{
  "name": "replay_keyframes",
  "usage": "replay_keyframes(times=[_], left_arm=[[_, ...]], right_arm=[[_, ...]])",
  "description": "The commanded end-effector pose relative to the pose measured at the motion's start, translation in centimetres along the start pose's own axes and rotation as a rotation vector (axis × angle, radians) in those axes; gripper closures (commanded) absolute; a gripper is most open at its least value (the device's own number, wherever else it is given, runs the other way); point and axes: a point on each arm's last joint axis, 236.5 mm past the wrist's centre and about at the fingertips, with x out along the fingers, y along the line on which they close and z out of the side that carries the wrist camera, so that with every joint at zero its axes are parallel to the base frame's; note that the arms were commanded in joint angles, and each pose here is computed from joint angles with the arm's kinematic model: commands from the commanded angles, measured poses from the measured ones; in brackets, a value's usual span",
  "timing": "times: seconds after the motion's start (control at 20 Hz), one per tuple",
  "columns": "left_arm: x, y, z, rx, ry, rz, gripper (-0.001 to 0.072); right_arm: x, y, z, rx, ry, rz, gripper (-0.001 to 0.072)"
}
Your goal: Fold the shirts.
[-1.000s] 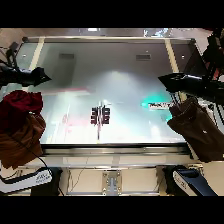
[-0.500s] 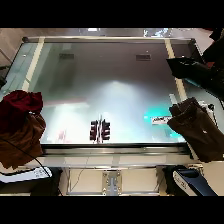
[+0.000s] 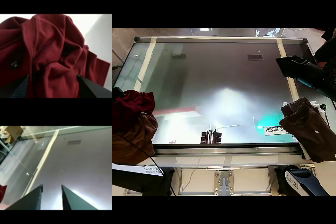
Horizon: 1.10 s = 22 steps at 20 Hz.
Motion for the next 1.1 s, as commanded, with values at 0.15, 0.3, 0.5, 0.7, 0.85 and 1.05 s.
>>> replay_keyframes(times=[0.15,0.3,0.5,0.7,0.85,1.05], left_arm=[[2.8,0.4,-0.7,-0.022,0.01,-0.002,0.0124],[2.7,-1.4,-0.4,-0.102,0.002,-0.076,0.0694],[0.6,-5.5,-0.4,-0.217,0.037,-0.239,0.0698],[-7.0,-12.9,0.8,-0.174,0.026,-0.51,0.0699],[-15.3,-21.6,-1.0,-0.014,0.051,-0.76,0.0699],[-24.5,-32.8,-9.6,0.283,0.192,-0.988,0.0699]], right_arm=[[0.0,0.1,0.2,0.02,-0.007,0.003,0.0424],[0.0,-0.2,1.1,0.02,-0.047,-0.008,0.0424],[-0.5,0.7,2.6,0.036,-0.092,0.015,0.0427],[-3.1,4.7,5.3,-0.046,-0.091,0.088,0.0426],[-6.7,9.1,7.2,-0.151,-0.072,0.159,0.0427],[-12.5,14.1,10.0,-0.316,-0.114,0.198,0.0426]])
